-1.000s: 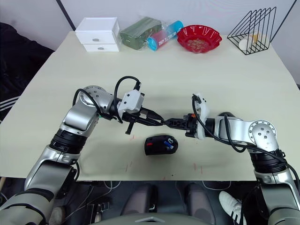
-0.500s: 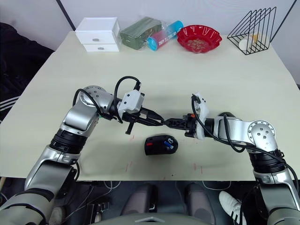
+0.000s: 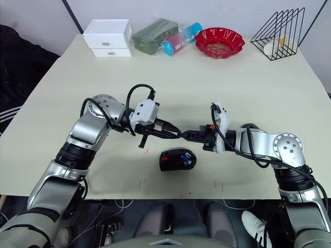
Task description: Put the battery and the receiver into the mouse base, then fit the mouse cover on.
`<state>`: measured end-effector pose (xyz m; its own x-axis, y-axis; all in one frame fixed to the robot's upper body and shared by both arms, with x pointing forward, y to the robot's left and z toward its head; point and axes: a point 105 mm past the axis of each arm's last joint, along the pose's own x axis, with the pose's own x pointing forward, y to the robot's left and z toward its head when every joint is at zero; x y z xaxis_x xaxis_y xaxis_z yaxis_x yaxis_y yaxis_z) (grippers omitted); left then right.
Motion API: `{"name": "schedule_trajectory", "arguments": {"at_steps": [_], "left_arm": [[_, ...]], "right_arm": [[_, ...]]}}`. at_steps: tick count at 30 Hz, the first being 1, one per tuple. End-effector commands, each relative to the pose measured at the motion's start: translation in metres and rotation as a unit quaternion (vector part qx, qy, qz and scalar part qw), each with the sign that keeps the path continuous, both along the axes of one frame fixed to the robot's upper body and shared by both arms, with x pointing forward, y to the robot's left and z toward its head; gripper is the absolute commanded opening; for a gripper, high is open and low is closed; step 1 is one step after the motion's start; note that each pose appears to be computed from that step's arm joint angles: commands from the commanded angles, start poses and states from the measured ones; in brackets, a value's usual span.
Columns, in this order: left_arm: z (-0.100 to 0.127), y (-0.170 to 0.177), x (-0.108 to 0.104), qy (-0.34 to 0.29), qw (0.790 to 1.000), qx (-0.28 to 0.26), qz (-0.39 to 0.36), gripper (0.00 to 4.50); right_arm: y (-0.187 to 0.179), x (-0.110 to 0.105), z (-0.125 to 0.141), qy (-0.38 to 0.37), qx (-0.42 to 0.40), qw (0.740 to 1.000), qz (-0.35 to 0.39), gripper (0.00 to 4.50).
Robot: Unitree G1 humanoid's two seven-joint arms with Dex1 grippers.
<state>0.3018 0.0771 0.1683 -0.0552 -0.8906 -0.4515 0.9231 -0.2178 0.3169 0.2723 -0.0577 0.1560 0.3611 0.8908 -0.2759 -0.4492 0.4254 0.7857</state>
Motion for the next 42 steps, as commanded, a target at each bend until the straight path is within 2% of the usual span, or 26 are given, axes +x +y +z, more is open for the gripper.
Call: {"name": "schedule_trajectory", "arguments": {"at_steps": [1,3,4,8,11,12,13,20,26,32,36,42], "left_arm": [[0.011,-0.001,-0.002,-0.018,1.000,-0.016,-0.011,0.06],[0.011,-0.001,-0.001,-0.016,1.000,-0.020,-0.006,0.06],[0.011,0.000,-0.001,-0.014,1.000,-0.020,-0.005,0.56],[0.010,0.004,-0.001,-0.012,1.000,-0.019,-0.001,2.03],[0.008,0.010,-0.002,-0.003,1.000,-0.016,0.005,3.45],[0.008,0.011,-0.003,-0.002,1.000,-0.015,0.007,3.75],[0.007,0.012,-0.003,0.000,1.000,-0.014,0.009,4.41],[-0.002,0.019,-0.013,0.029,0.999,-0.010,0.022,4.47],[-0.017,0.016,-0.029,0.059,0.998,-0.013,0.033,4.47],[-0.025,0.015,-0.034,0.060,0.997,-0.013,0.048,4.47],[-0.046,0.012,-0.043,0.058,0.997,0.006,0.053,4.47],[-0.060,0.009,-0.044,0.054,0.996,0.012,0.071,4.47]], "right_arm": [[-0.002,0.002,0.004,-0.009,-0.001,1.000,-0.006,0.06],[-0.002,0.001,0.005,-0.013,0.000,1.000,-0.002,0.06],[-0.002,0.001,0.006,-0.015,0.001,1.000,-0.001,0.02],[-0.003,-0.001,0.011,-0.024,0.014,1.000,0.005,0.00],[-0.007,-0.004,0.015,-0.034,0.023,0.999,0.010,0.00],[-0.008,-0.004,0.017,-0.037,0.026,0.999,0.011,0.00],[-0.010,-0.005,0.017,-0.039,0.027,0.999,0.011,0.00],[-0.024,-0.012,0.027,-0.066,0.046,0.997,0.012,0.00],[-0.040,-0.021,0.028,-0.121,0.031,0.992,0.002,0.00],[-0.053,-0.026,0.019,-0.169,0.000,0.986,-0.009,0.00],[-0.069,-0.033,0.012,-0.240,-0.037,0.970,-0.022,0.00],[-0.077,-0.037,-0.002,-0.269,-0.070,0.960,-0.022,0.00]]}}
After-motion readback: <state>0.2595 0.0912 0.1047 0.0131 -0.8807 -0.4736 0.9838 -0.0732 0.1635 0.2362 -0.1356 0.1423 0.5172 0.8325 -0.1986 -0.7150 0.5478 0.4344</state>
